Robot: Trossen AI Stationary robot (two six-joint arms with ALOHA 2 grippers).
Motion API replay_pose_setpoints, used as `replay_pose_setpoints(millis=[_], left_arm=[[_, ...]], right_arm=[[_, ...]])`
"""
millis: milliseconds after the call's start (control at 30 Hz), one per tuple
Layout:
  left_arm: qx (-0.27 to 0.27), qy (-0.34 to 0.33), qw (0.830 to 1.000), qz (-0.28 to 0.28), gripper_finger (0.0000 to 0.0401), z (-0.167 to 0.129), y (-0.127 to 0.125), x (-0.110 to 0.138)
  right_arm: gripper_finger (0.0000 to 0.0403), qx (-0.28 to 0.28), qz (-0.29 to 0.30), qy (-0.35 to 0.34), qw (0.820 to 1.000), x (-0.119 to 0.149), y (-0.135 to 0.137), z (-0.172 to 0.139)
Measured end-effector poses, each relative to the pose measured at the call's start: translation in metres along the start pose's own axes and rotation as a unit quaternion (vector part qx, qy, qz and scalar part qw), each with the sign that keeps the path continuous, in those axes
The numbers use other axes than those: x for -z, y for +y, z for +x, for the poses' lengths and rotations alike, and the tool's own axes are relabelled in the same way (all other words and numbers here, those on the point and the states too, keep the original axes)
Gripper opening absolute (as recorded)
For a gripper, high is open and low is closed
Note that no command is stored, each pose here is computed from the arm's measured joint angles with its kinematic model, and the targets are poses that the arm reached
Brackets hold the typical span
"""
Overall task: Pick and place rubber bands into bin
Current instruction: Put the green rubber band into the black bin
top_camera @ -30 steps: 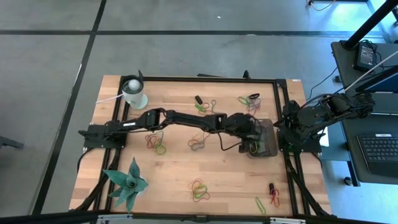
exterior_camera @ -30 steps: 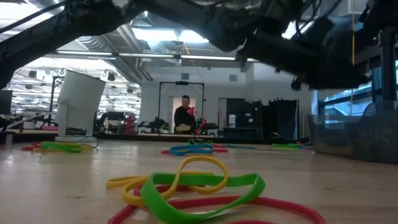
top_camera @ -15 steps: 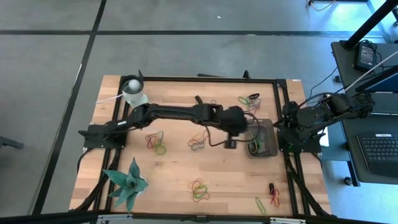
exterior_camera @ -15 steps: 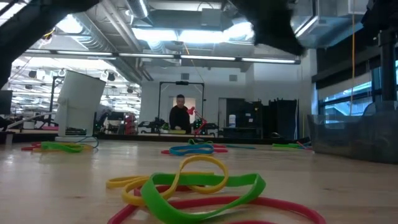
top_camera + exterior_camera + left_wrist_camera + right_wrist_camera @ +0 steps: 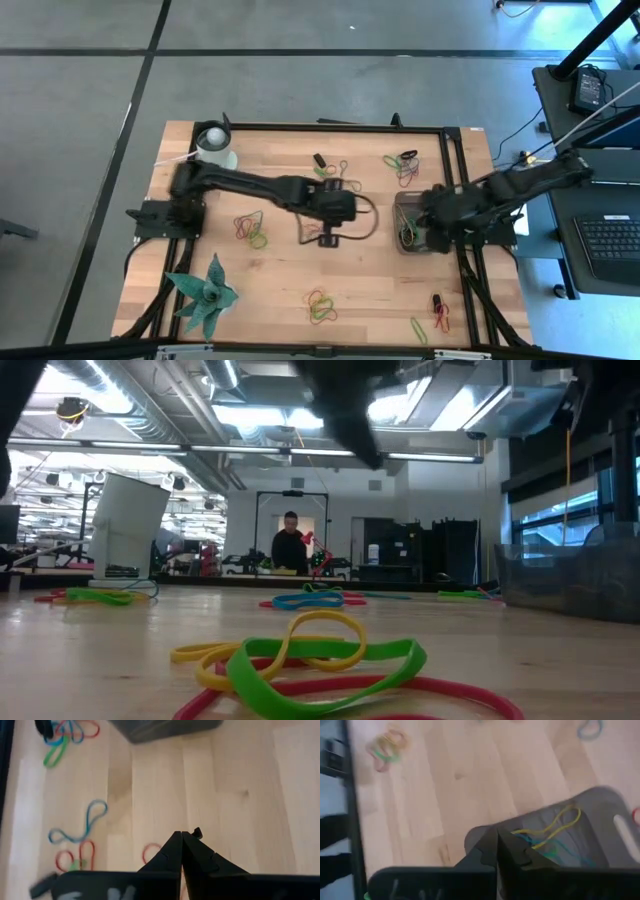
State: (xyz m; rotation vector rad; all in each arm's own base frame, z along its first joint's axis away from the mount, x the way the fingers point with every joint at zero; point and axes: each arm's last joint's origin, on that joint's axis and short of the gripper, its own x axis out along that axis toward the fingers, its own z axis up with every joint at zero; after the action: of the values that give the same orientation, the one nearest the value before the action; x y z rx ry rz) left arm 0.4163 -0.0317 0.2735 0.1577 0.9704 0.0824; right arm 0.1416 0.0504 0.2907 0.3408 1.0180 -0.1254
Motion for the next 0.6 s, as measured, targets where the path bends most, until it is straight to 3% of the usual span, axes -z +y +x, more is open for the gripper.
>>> replay_pose_setpoints(millis=[133,233,433,600], left_arm=[[0.005,-0.061,0.997,-0.043,0.0002,-0.023,-0.002,0.045],[0.012,-0.087,0.994,-0.07,0.0002,-0.04,-0.003,0.084],[0.028,-0.127,0.986,-0.103,0.0002,-0.071,-0.005,0.14],[0.025,-0.151,0.983,-0.098,0.0002,-0.091,-0.004,0.168]], right_arm=[[0.0002,0.02,0.034,0.065,0.997,-0.009,0.024,0.024],[0.0002,0.038,0.098,0.117,0.988,-0.01,0.042,0.04],[0.0002,0.052,0.259,0.198,0.944,0.005,0.081,0.066],[0.0011,0.038,0.338,0.21,0.917,0.024,0.115,0.083]])
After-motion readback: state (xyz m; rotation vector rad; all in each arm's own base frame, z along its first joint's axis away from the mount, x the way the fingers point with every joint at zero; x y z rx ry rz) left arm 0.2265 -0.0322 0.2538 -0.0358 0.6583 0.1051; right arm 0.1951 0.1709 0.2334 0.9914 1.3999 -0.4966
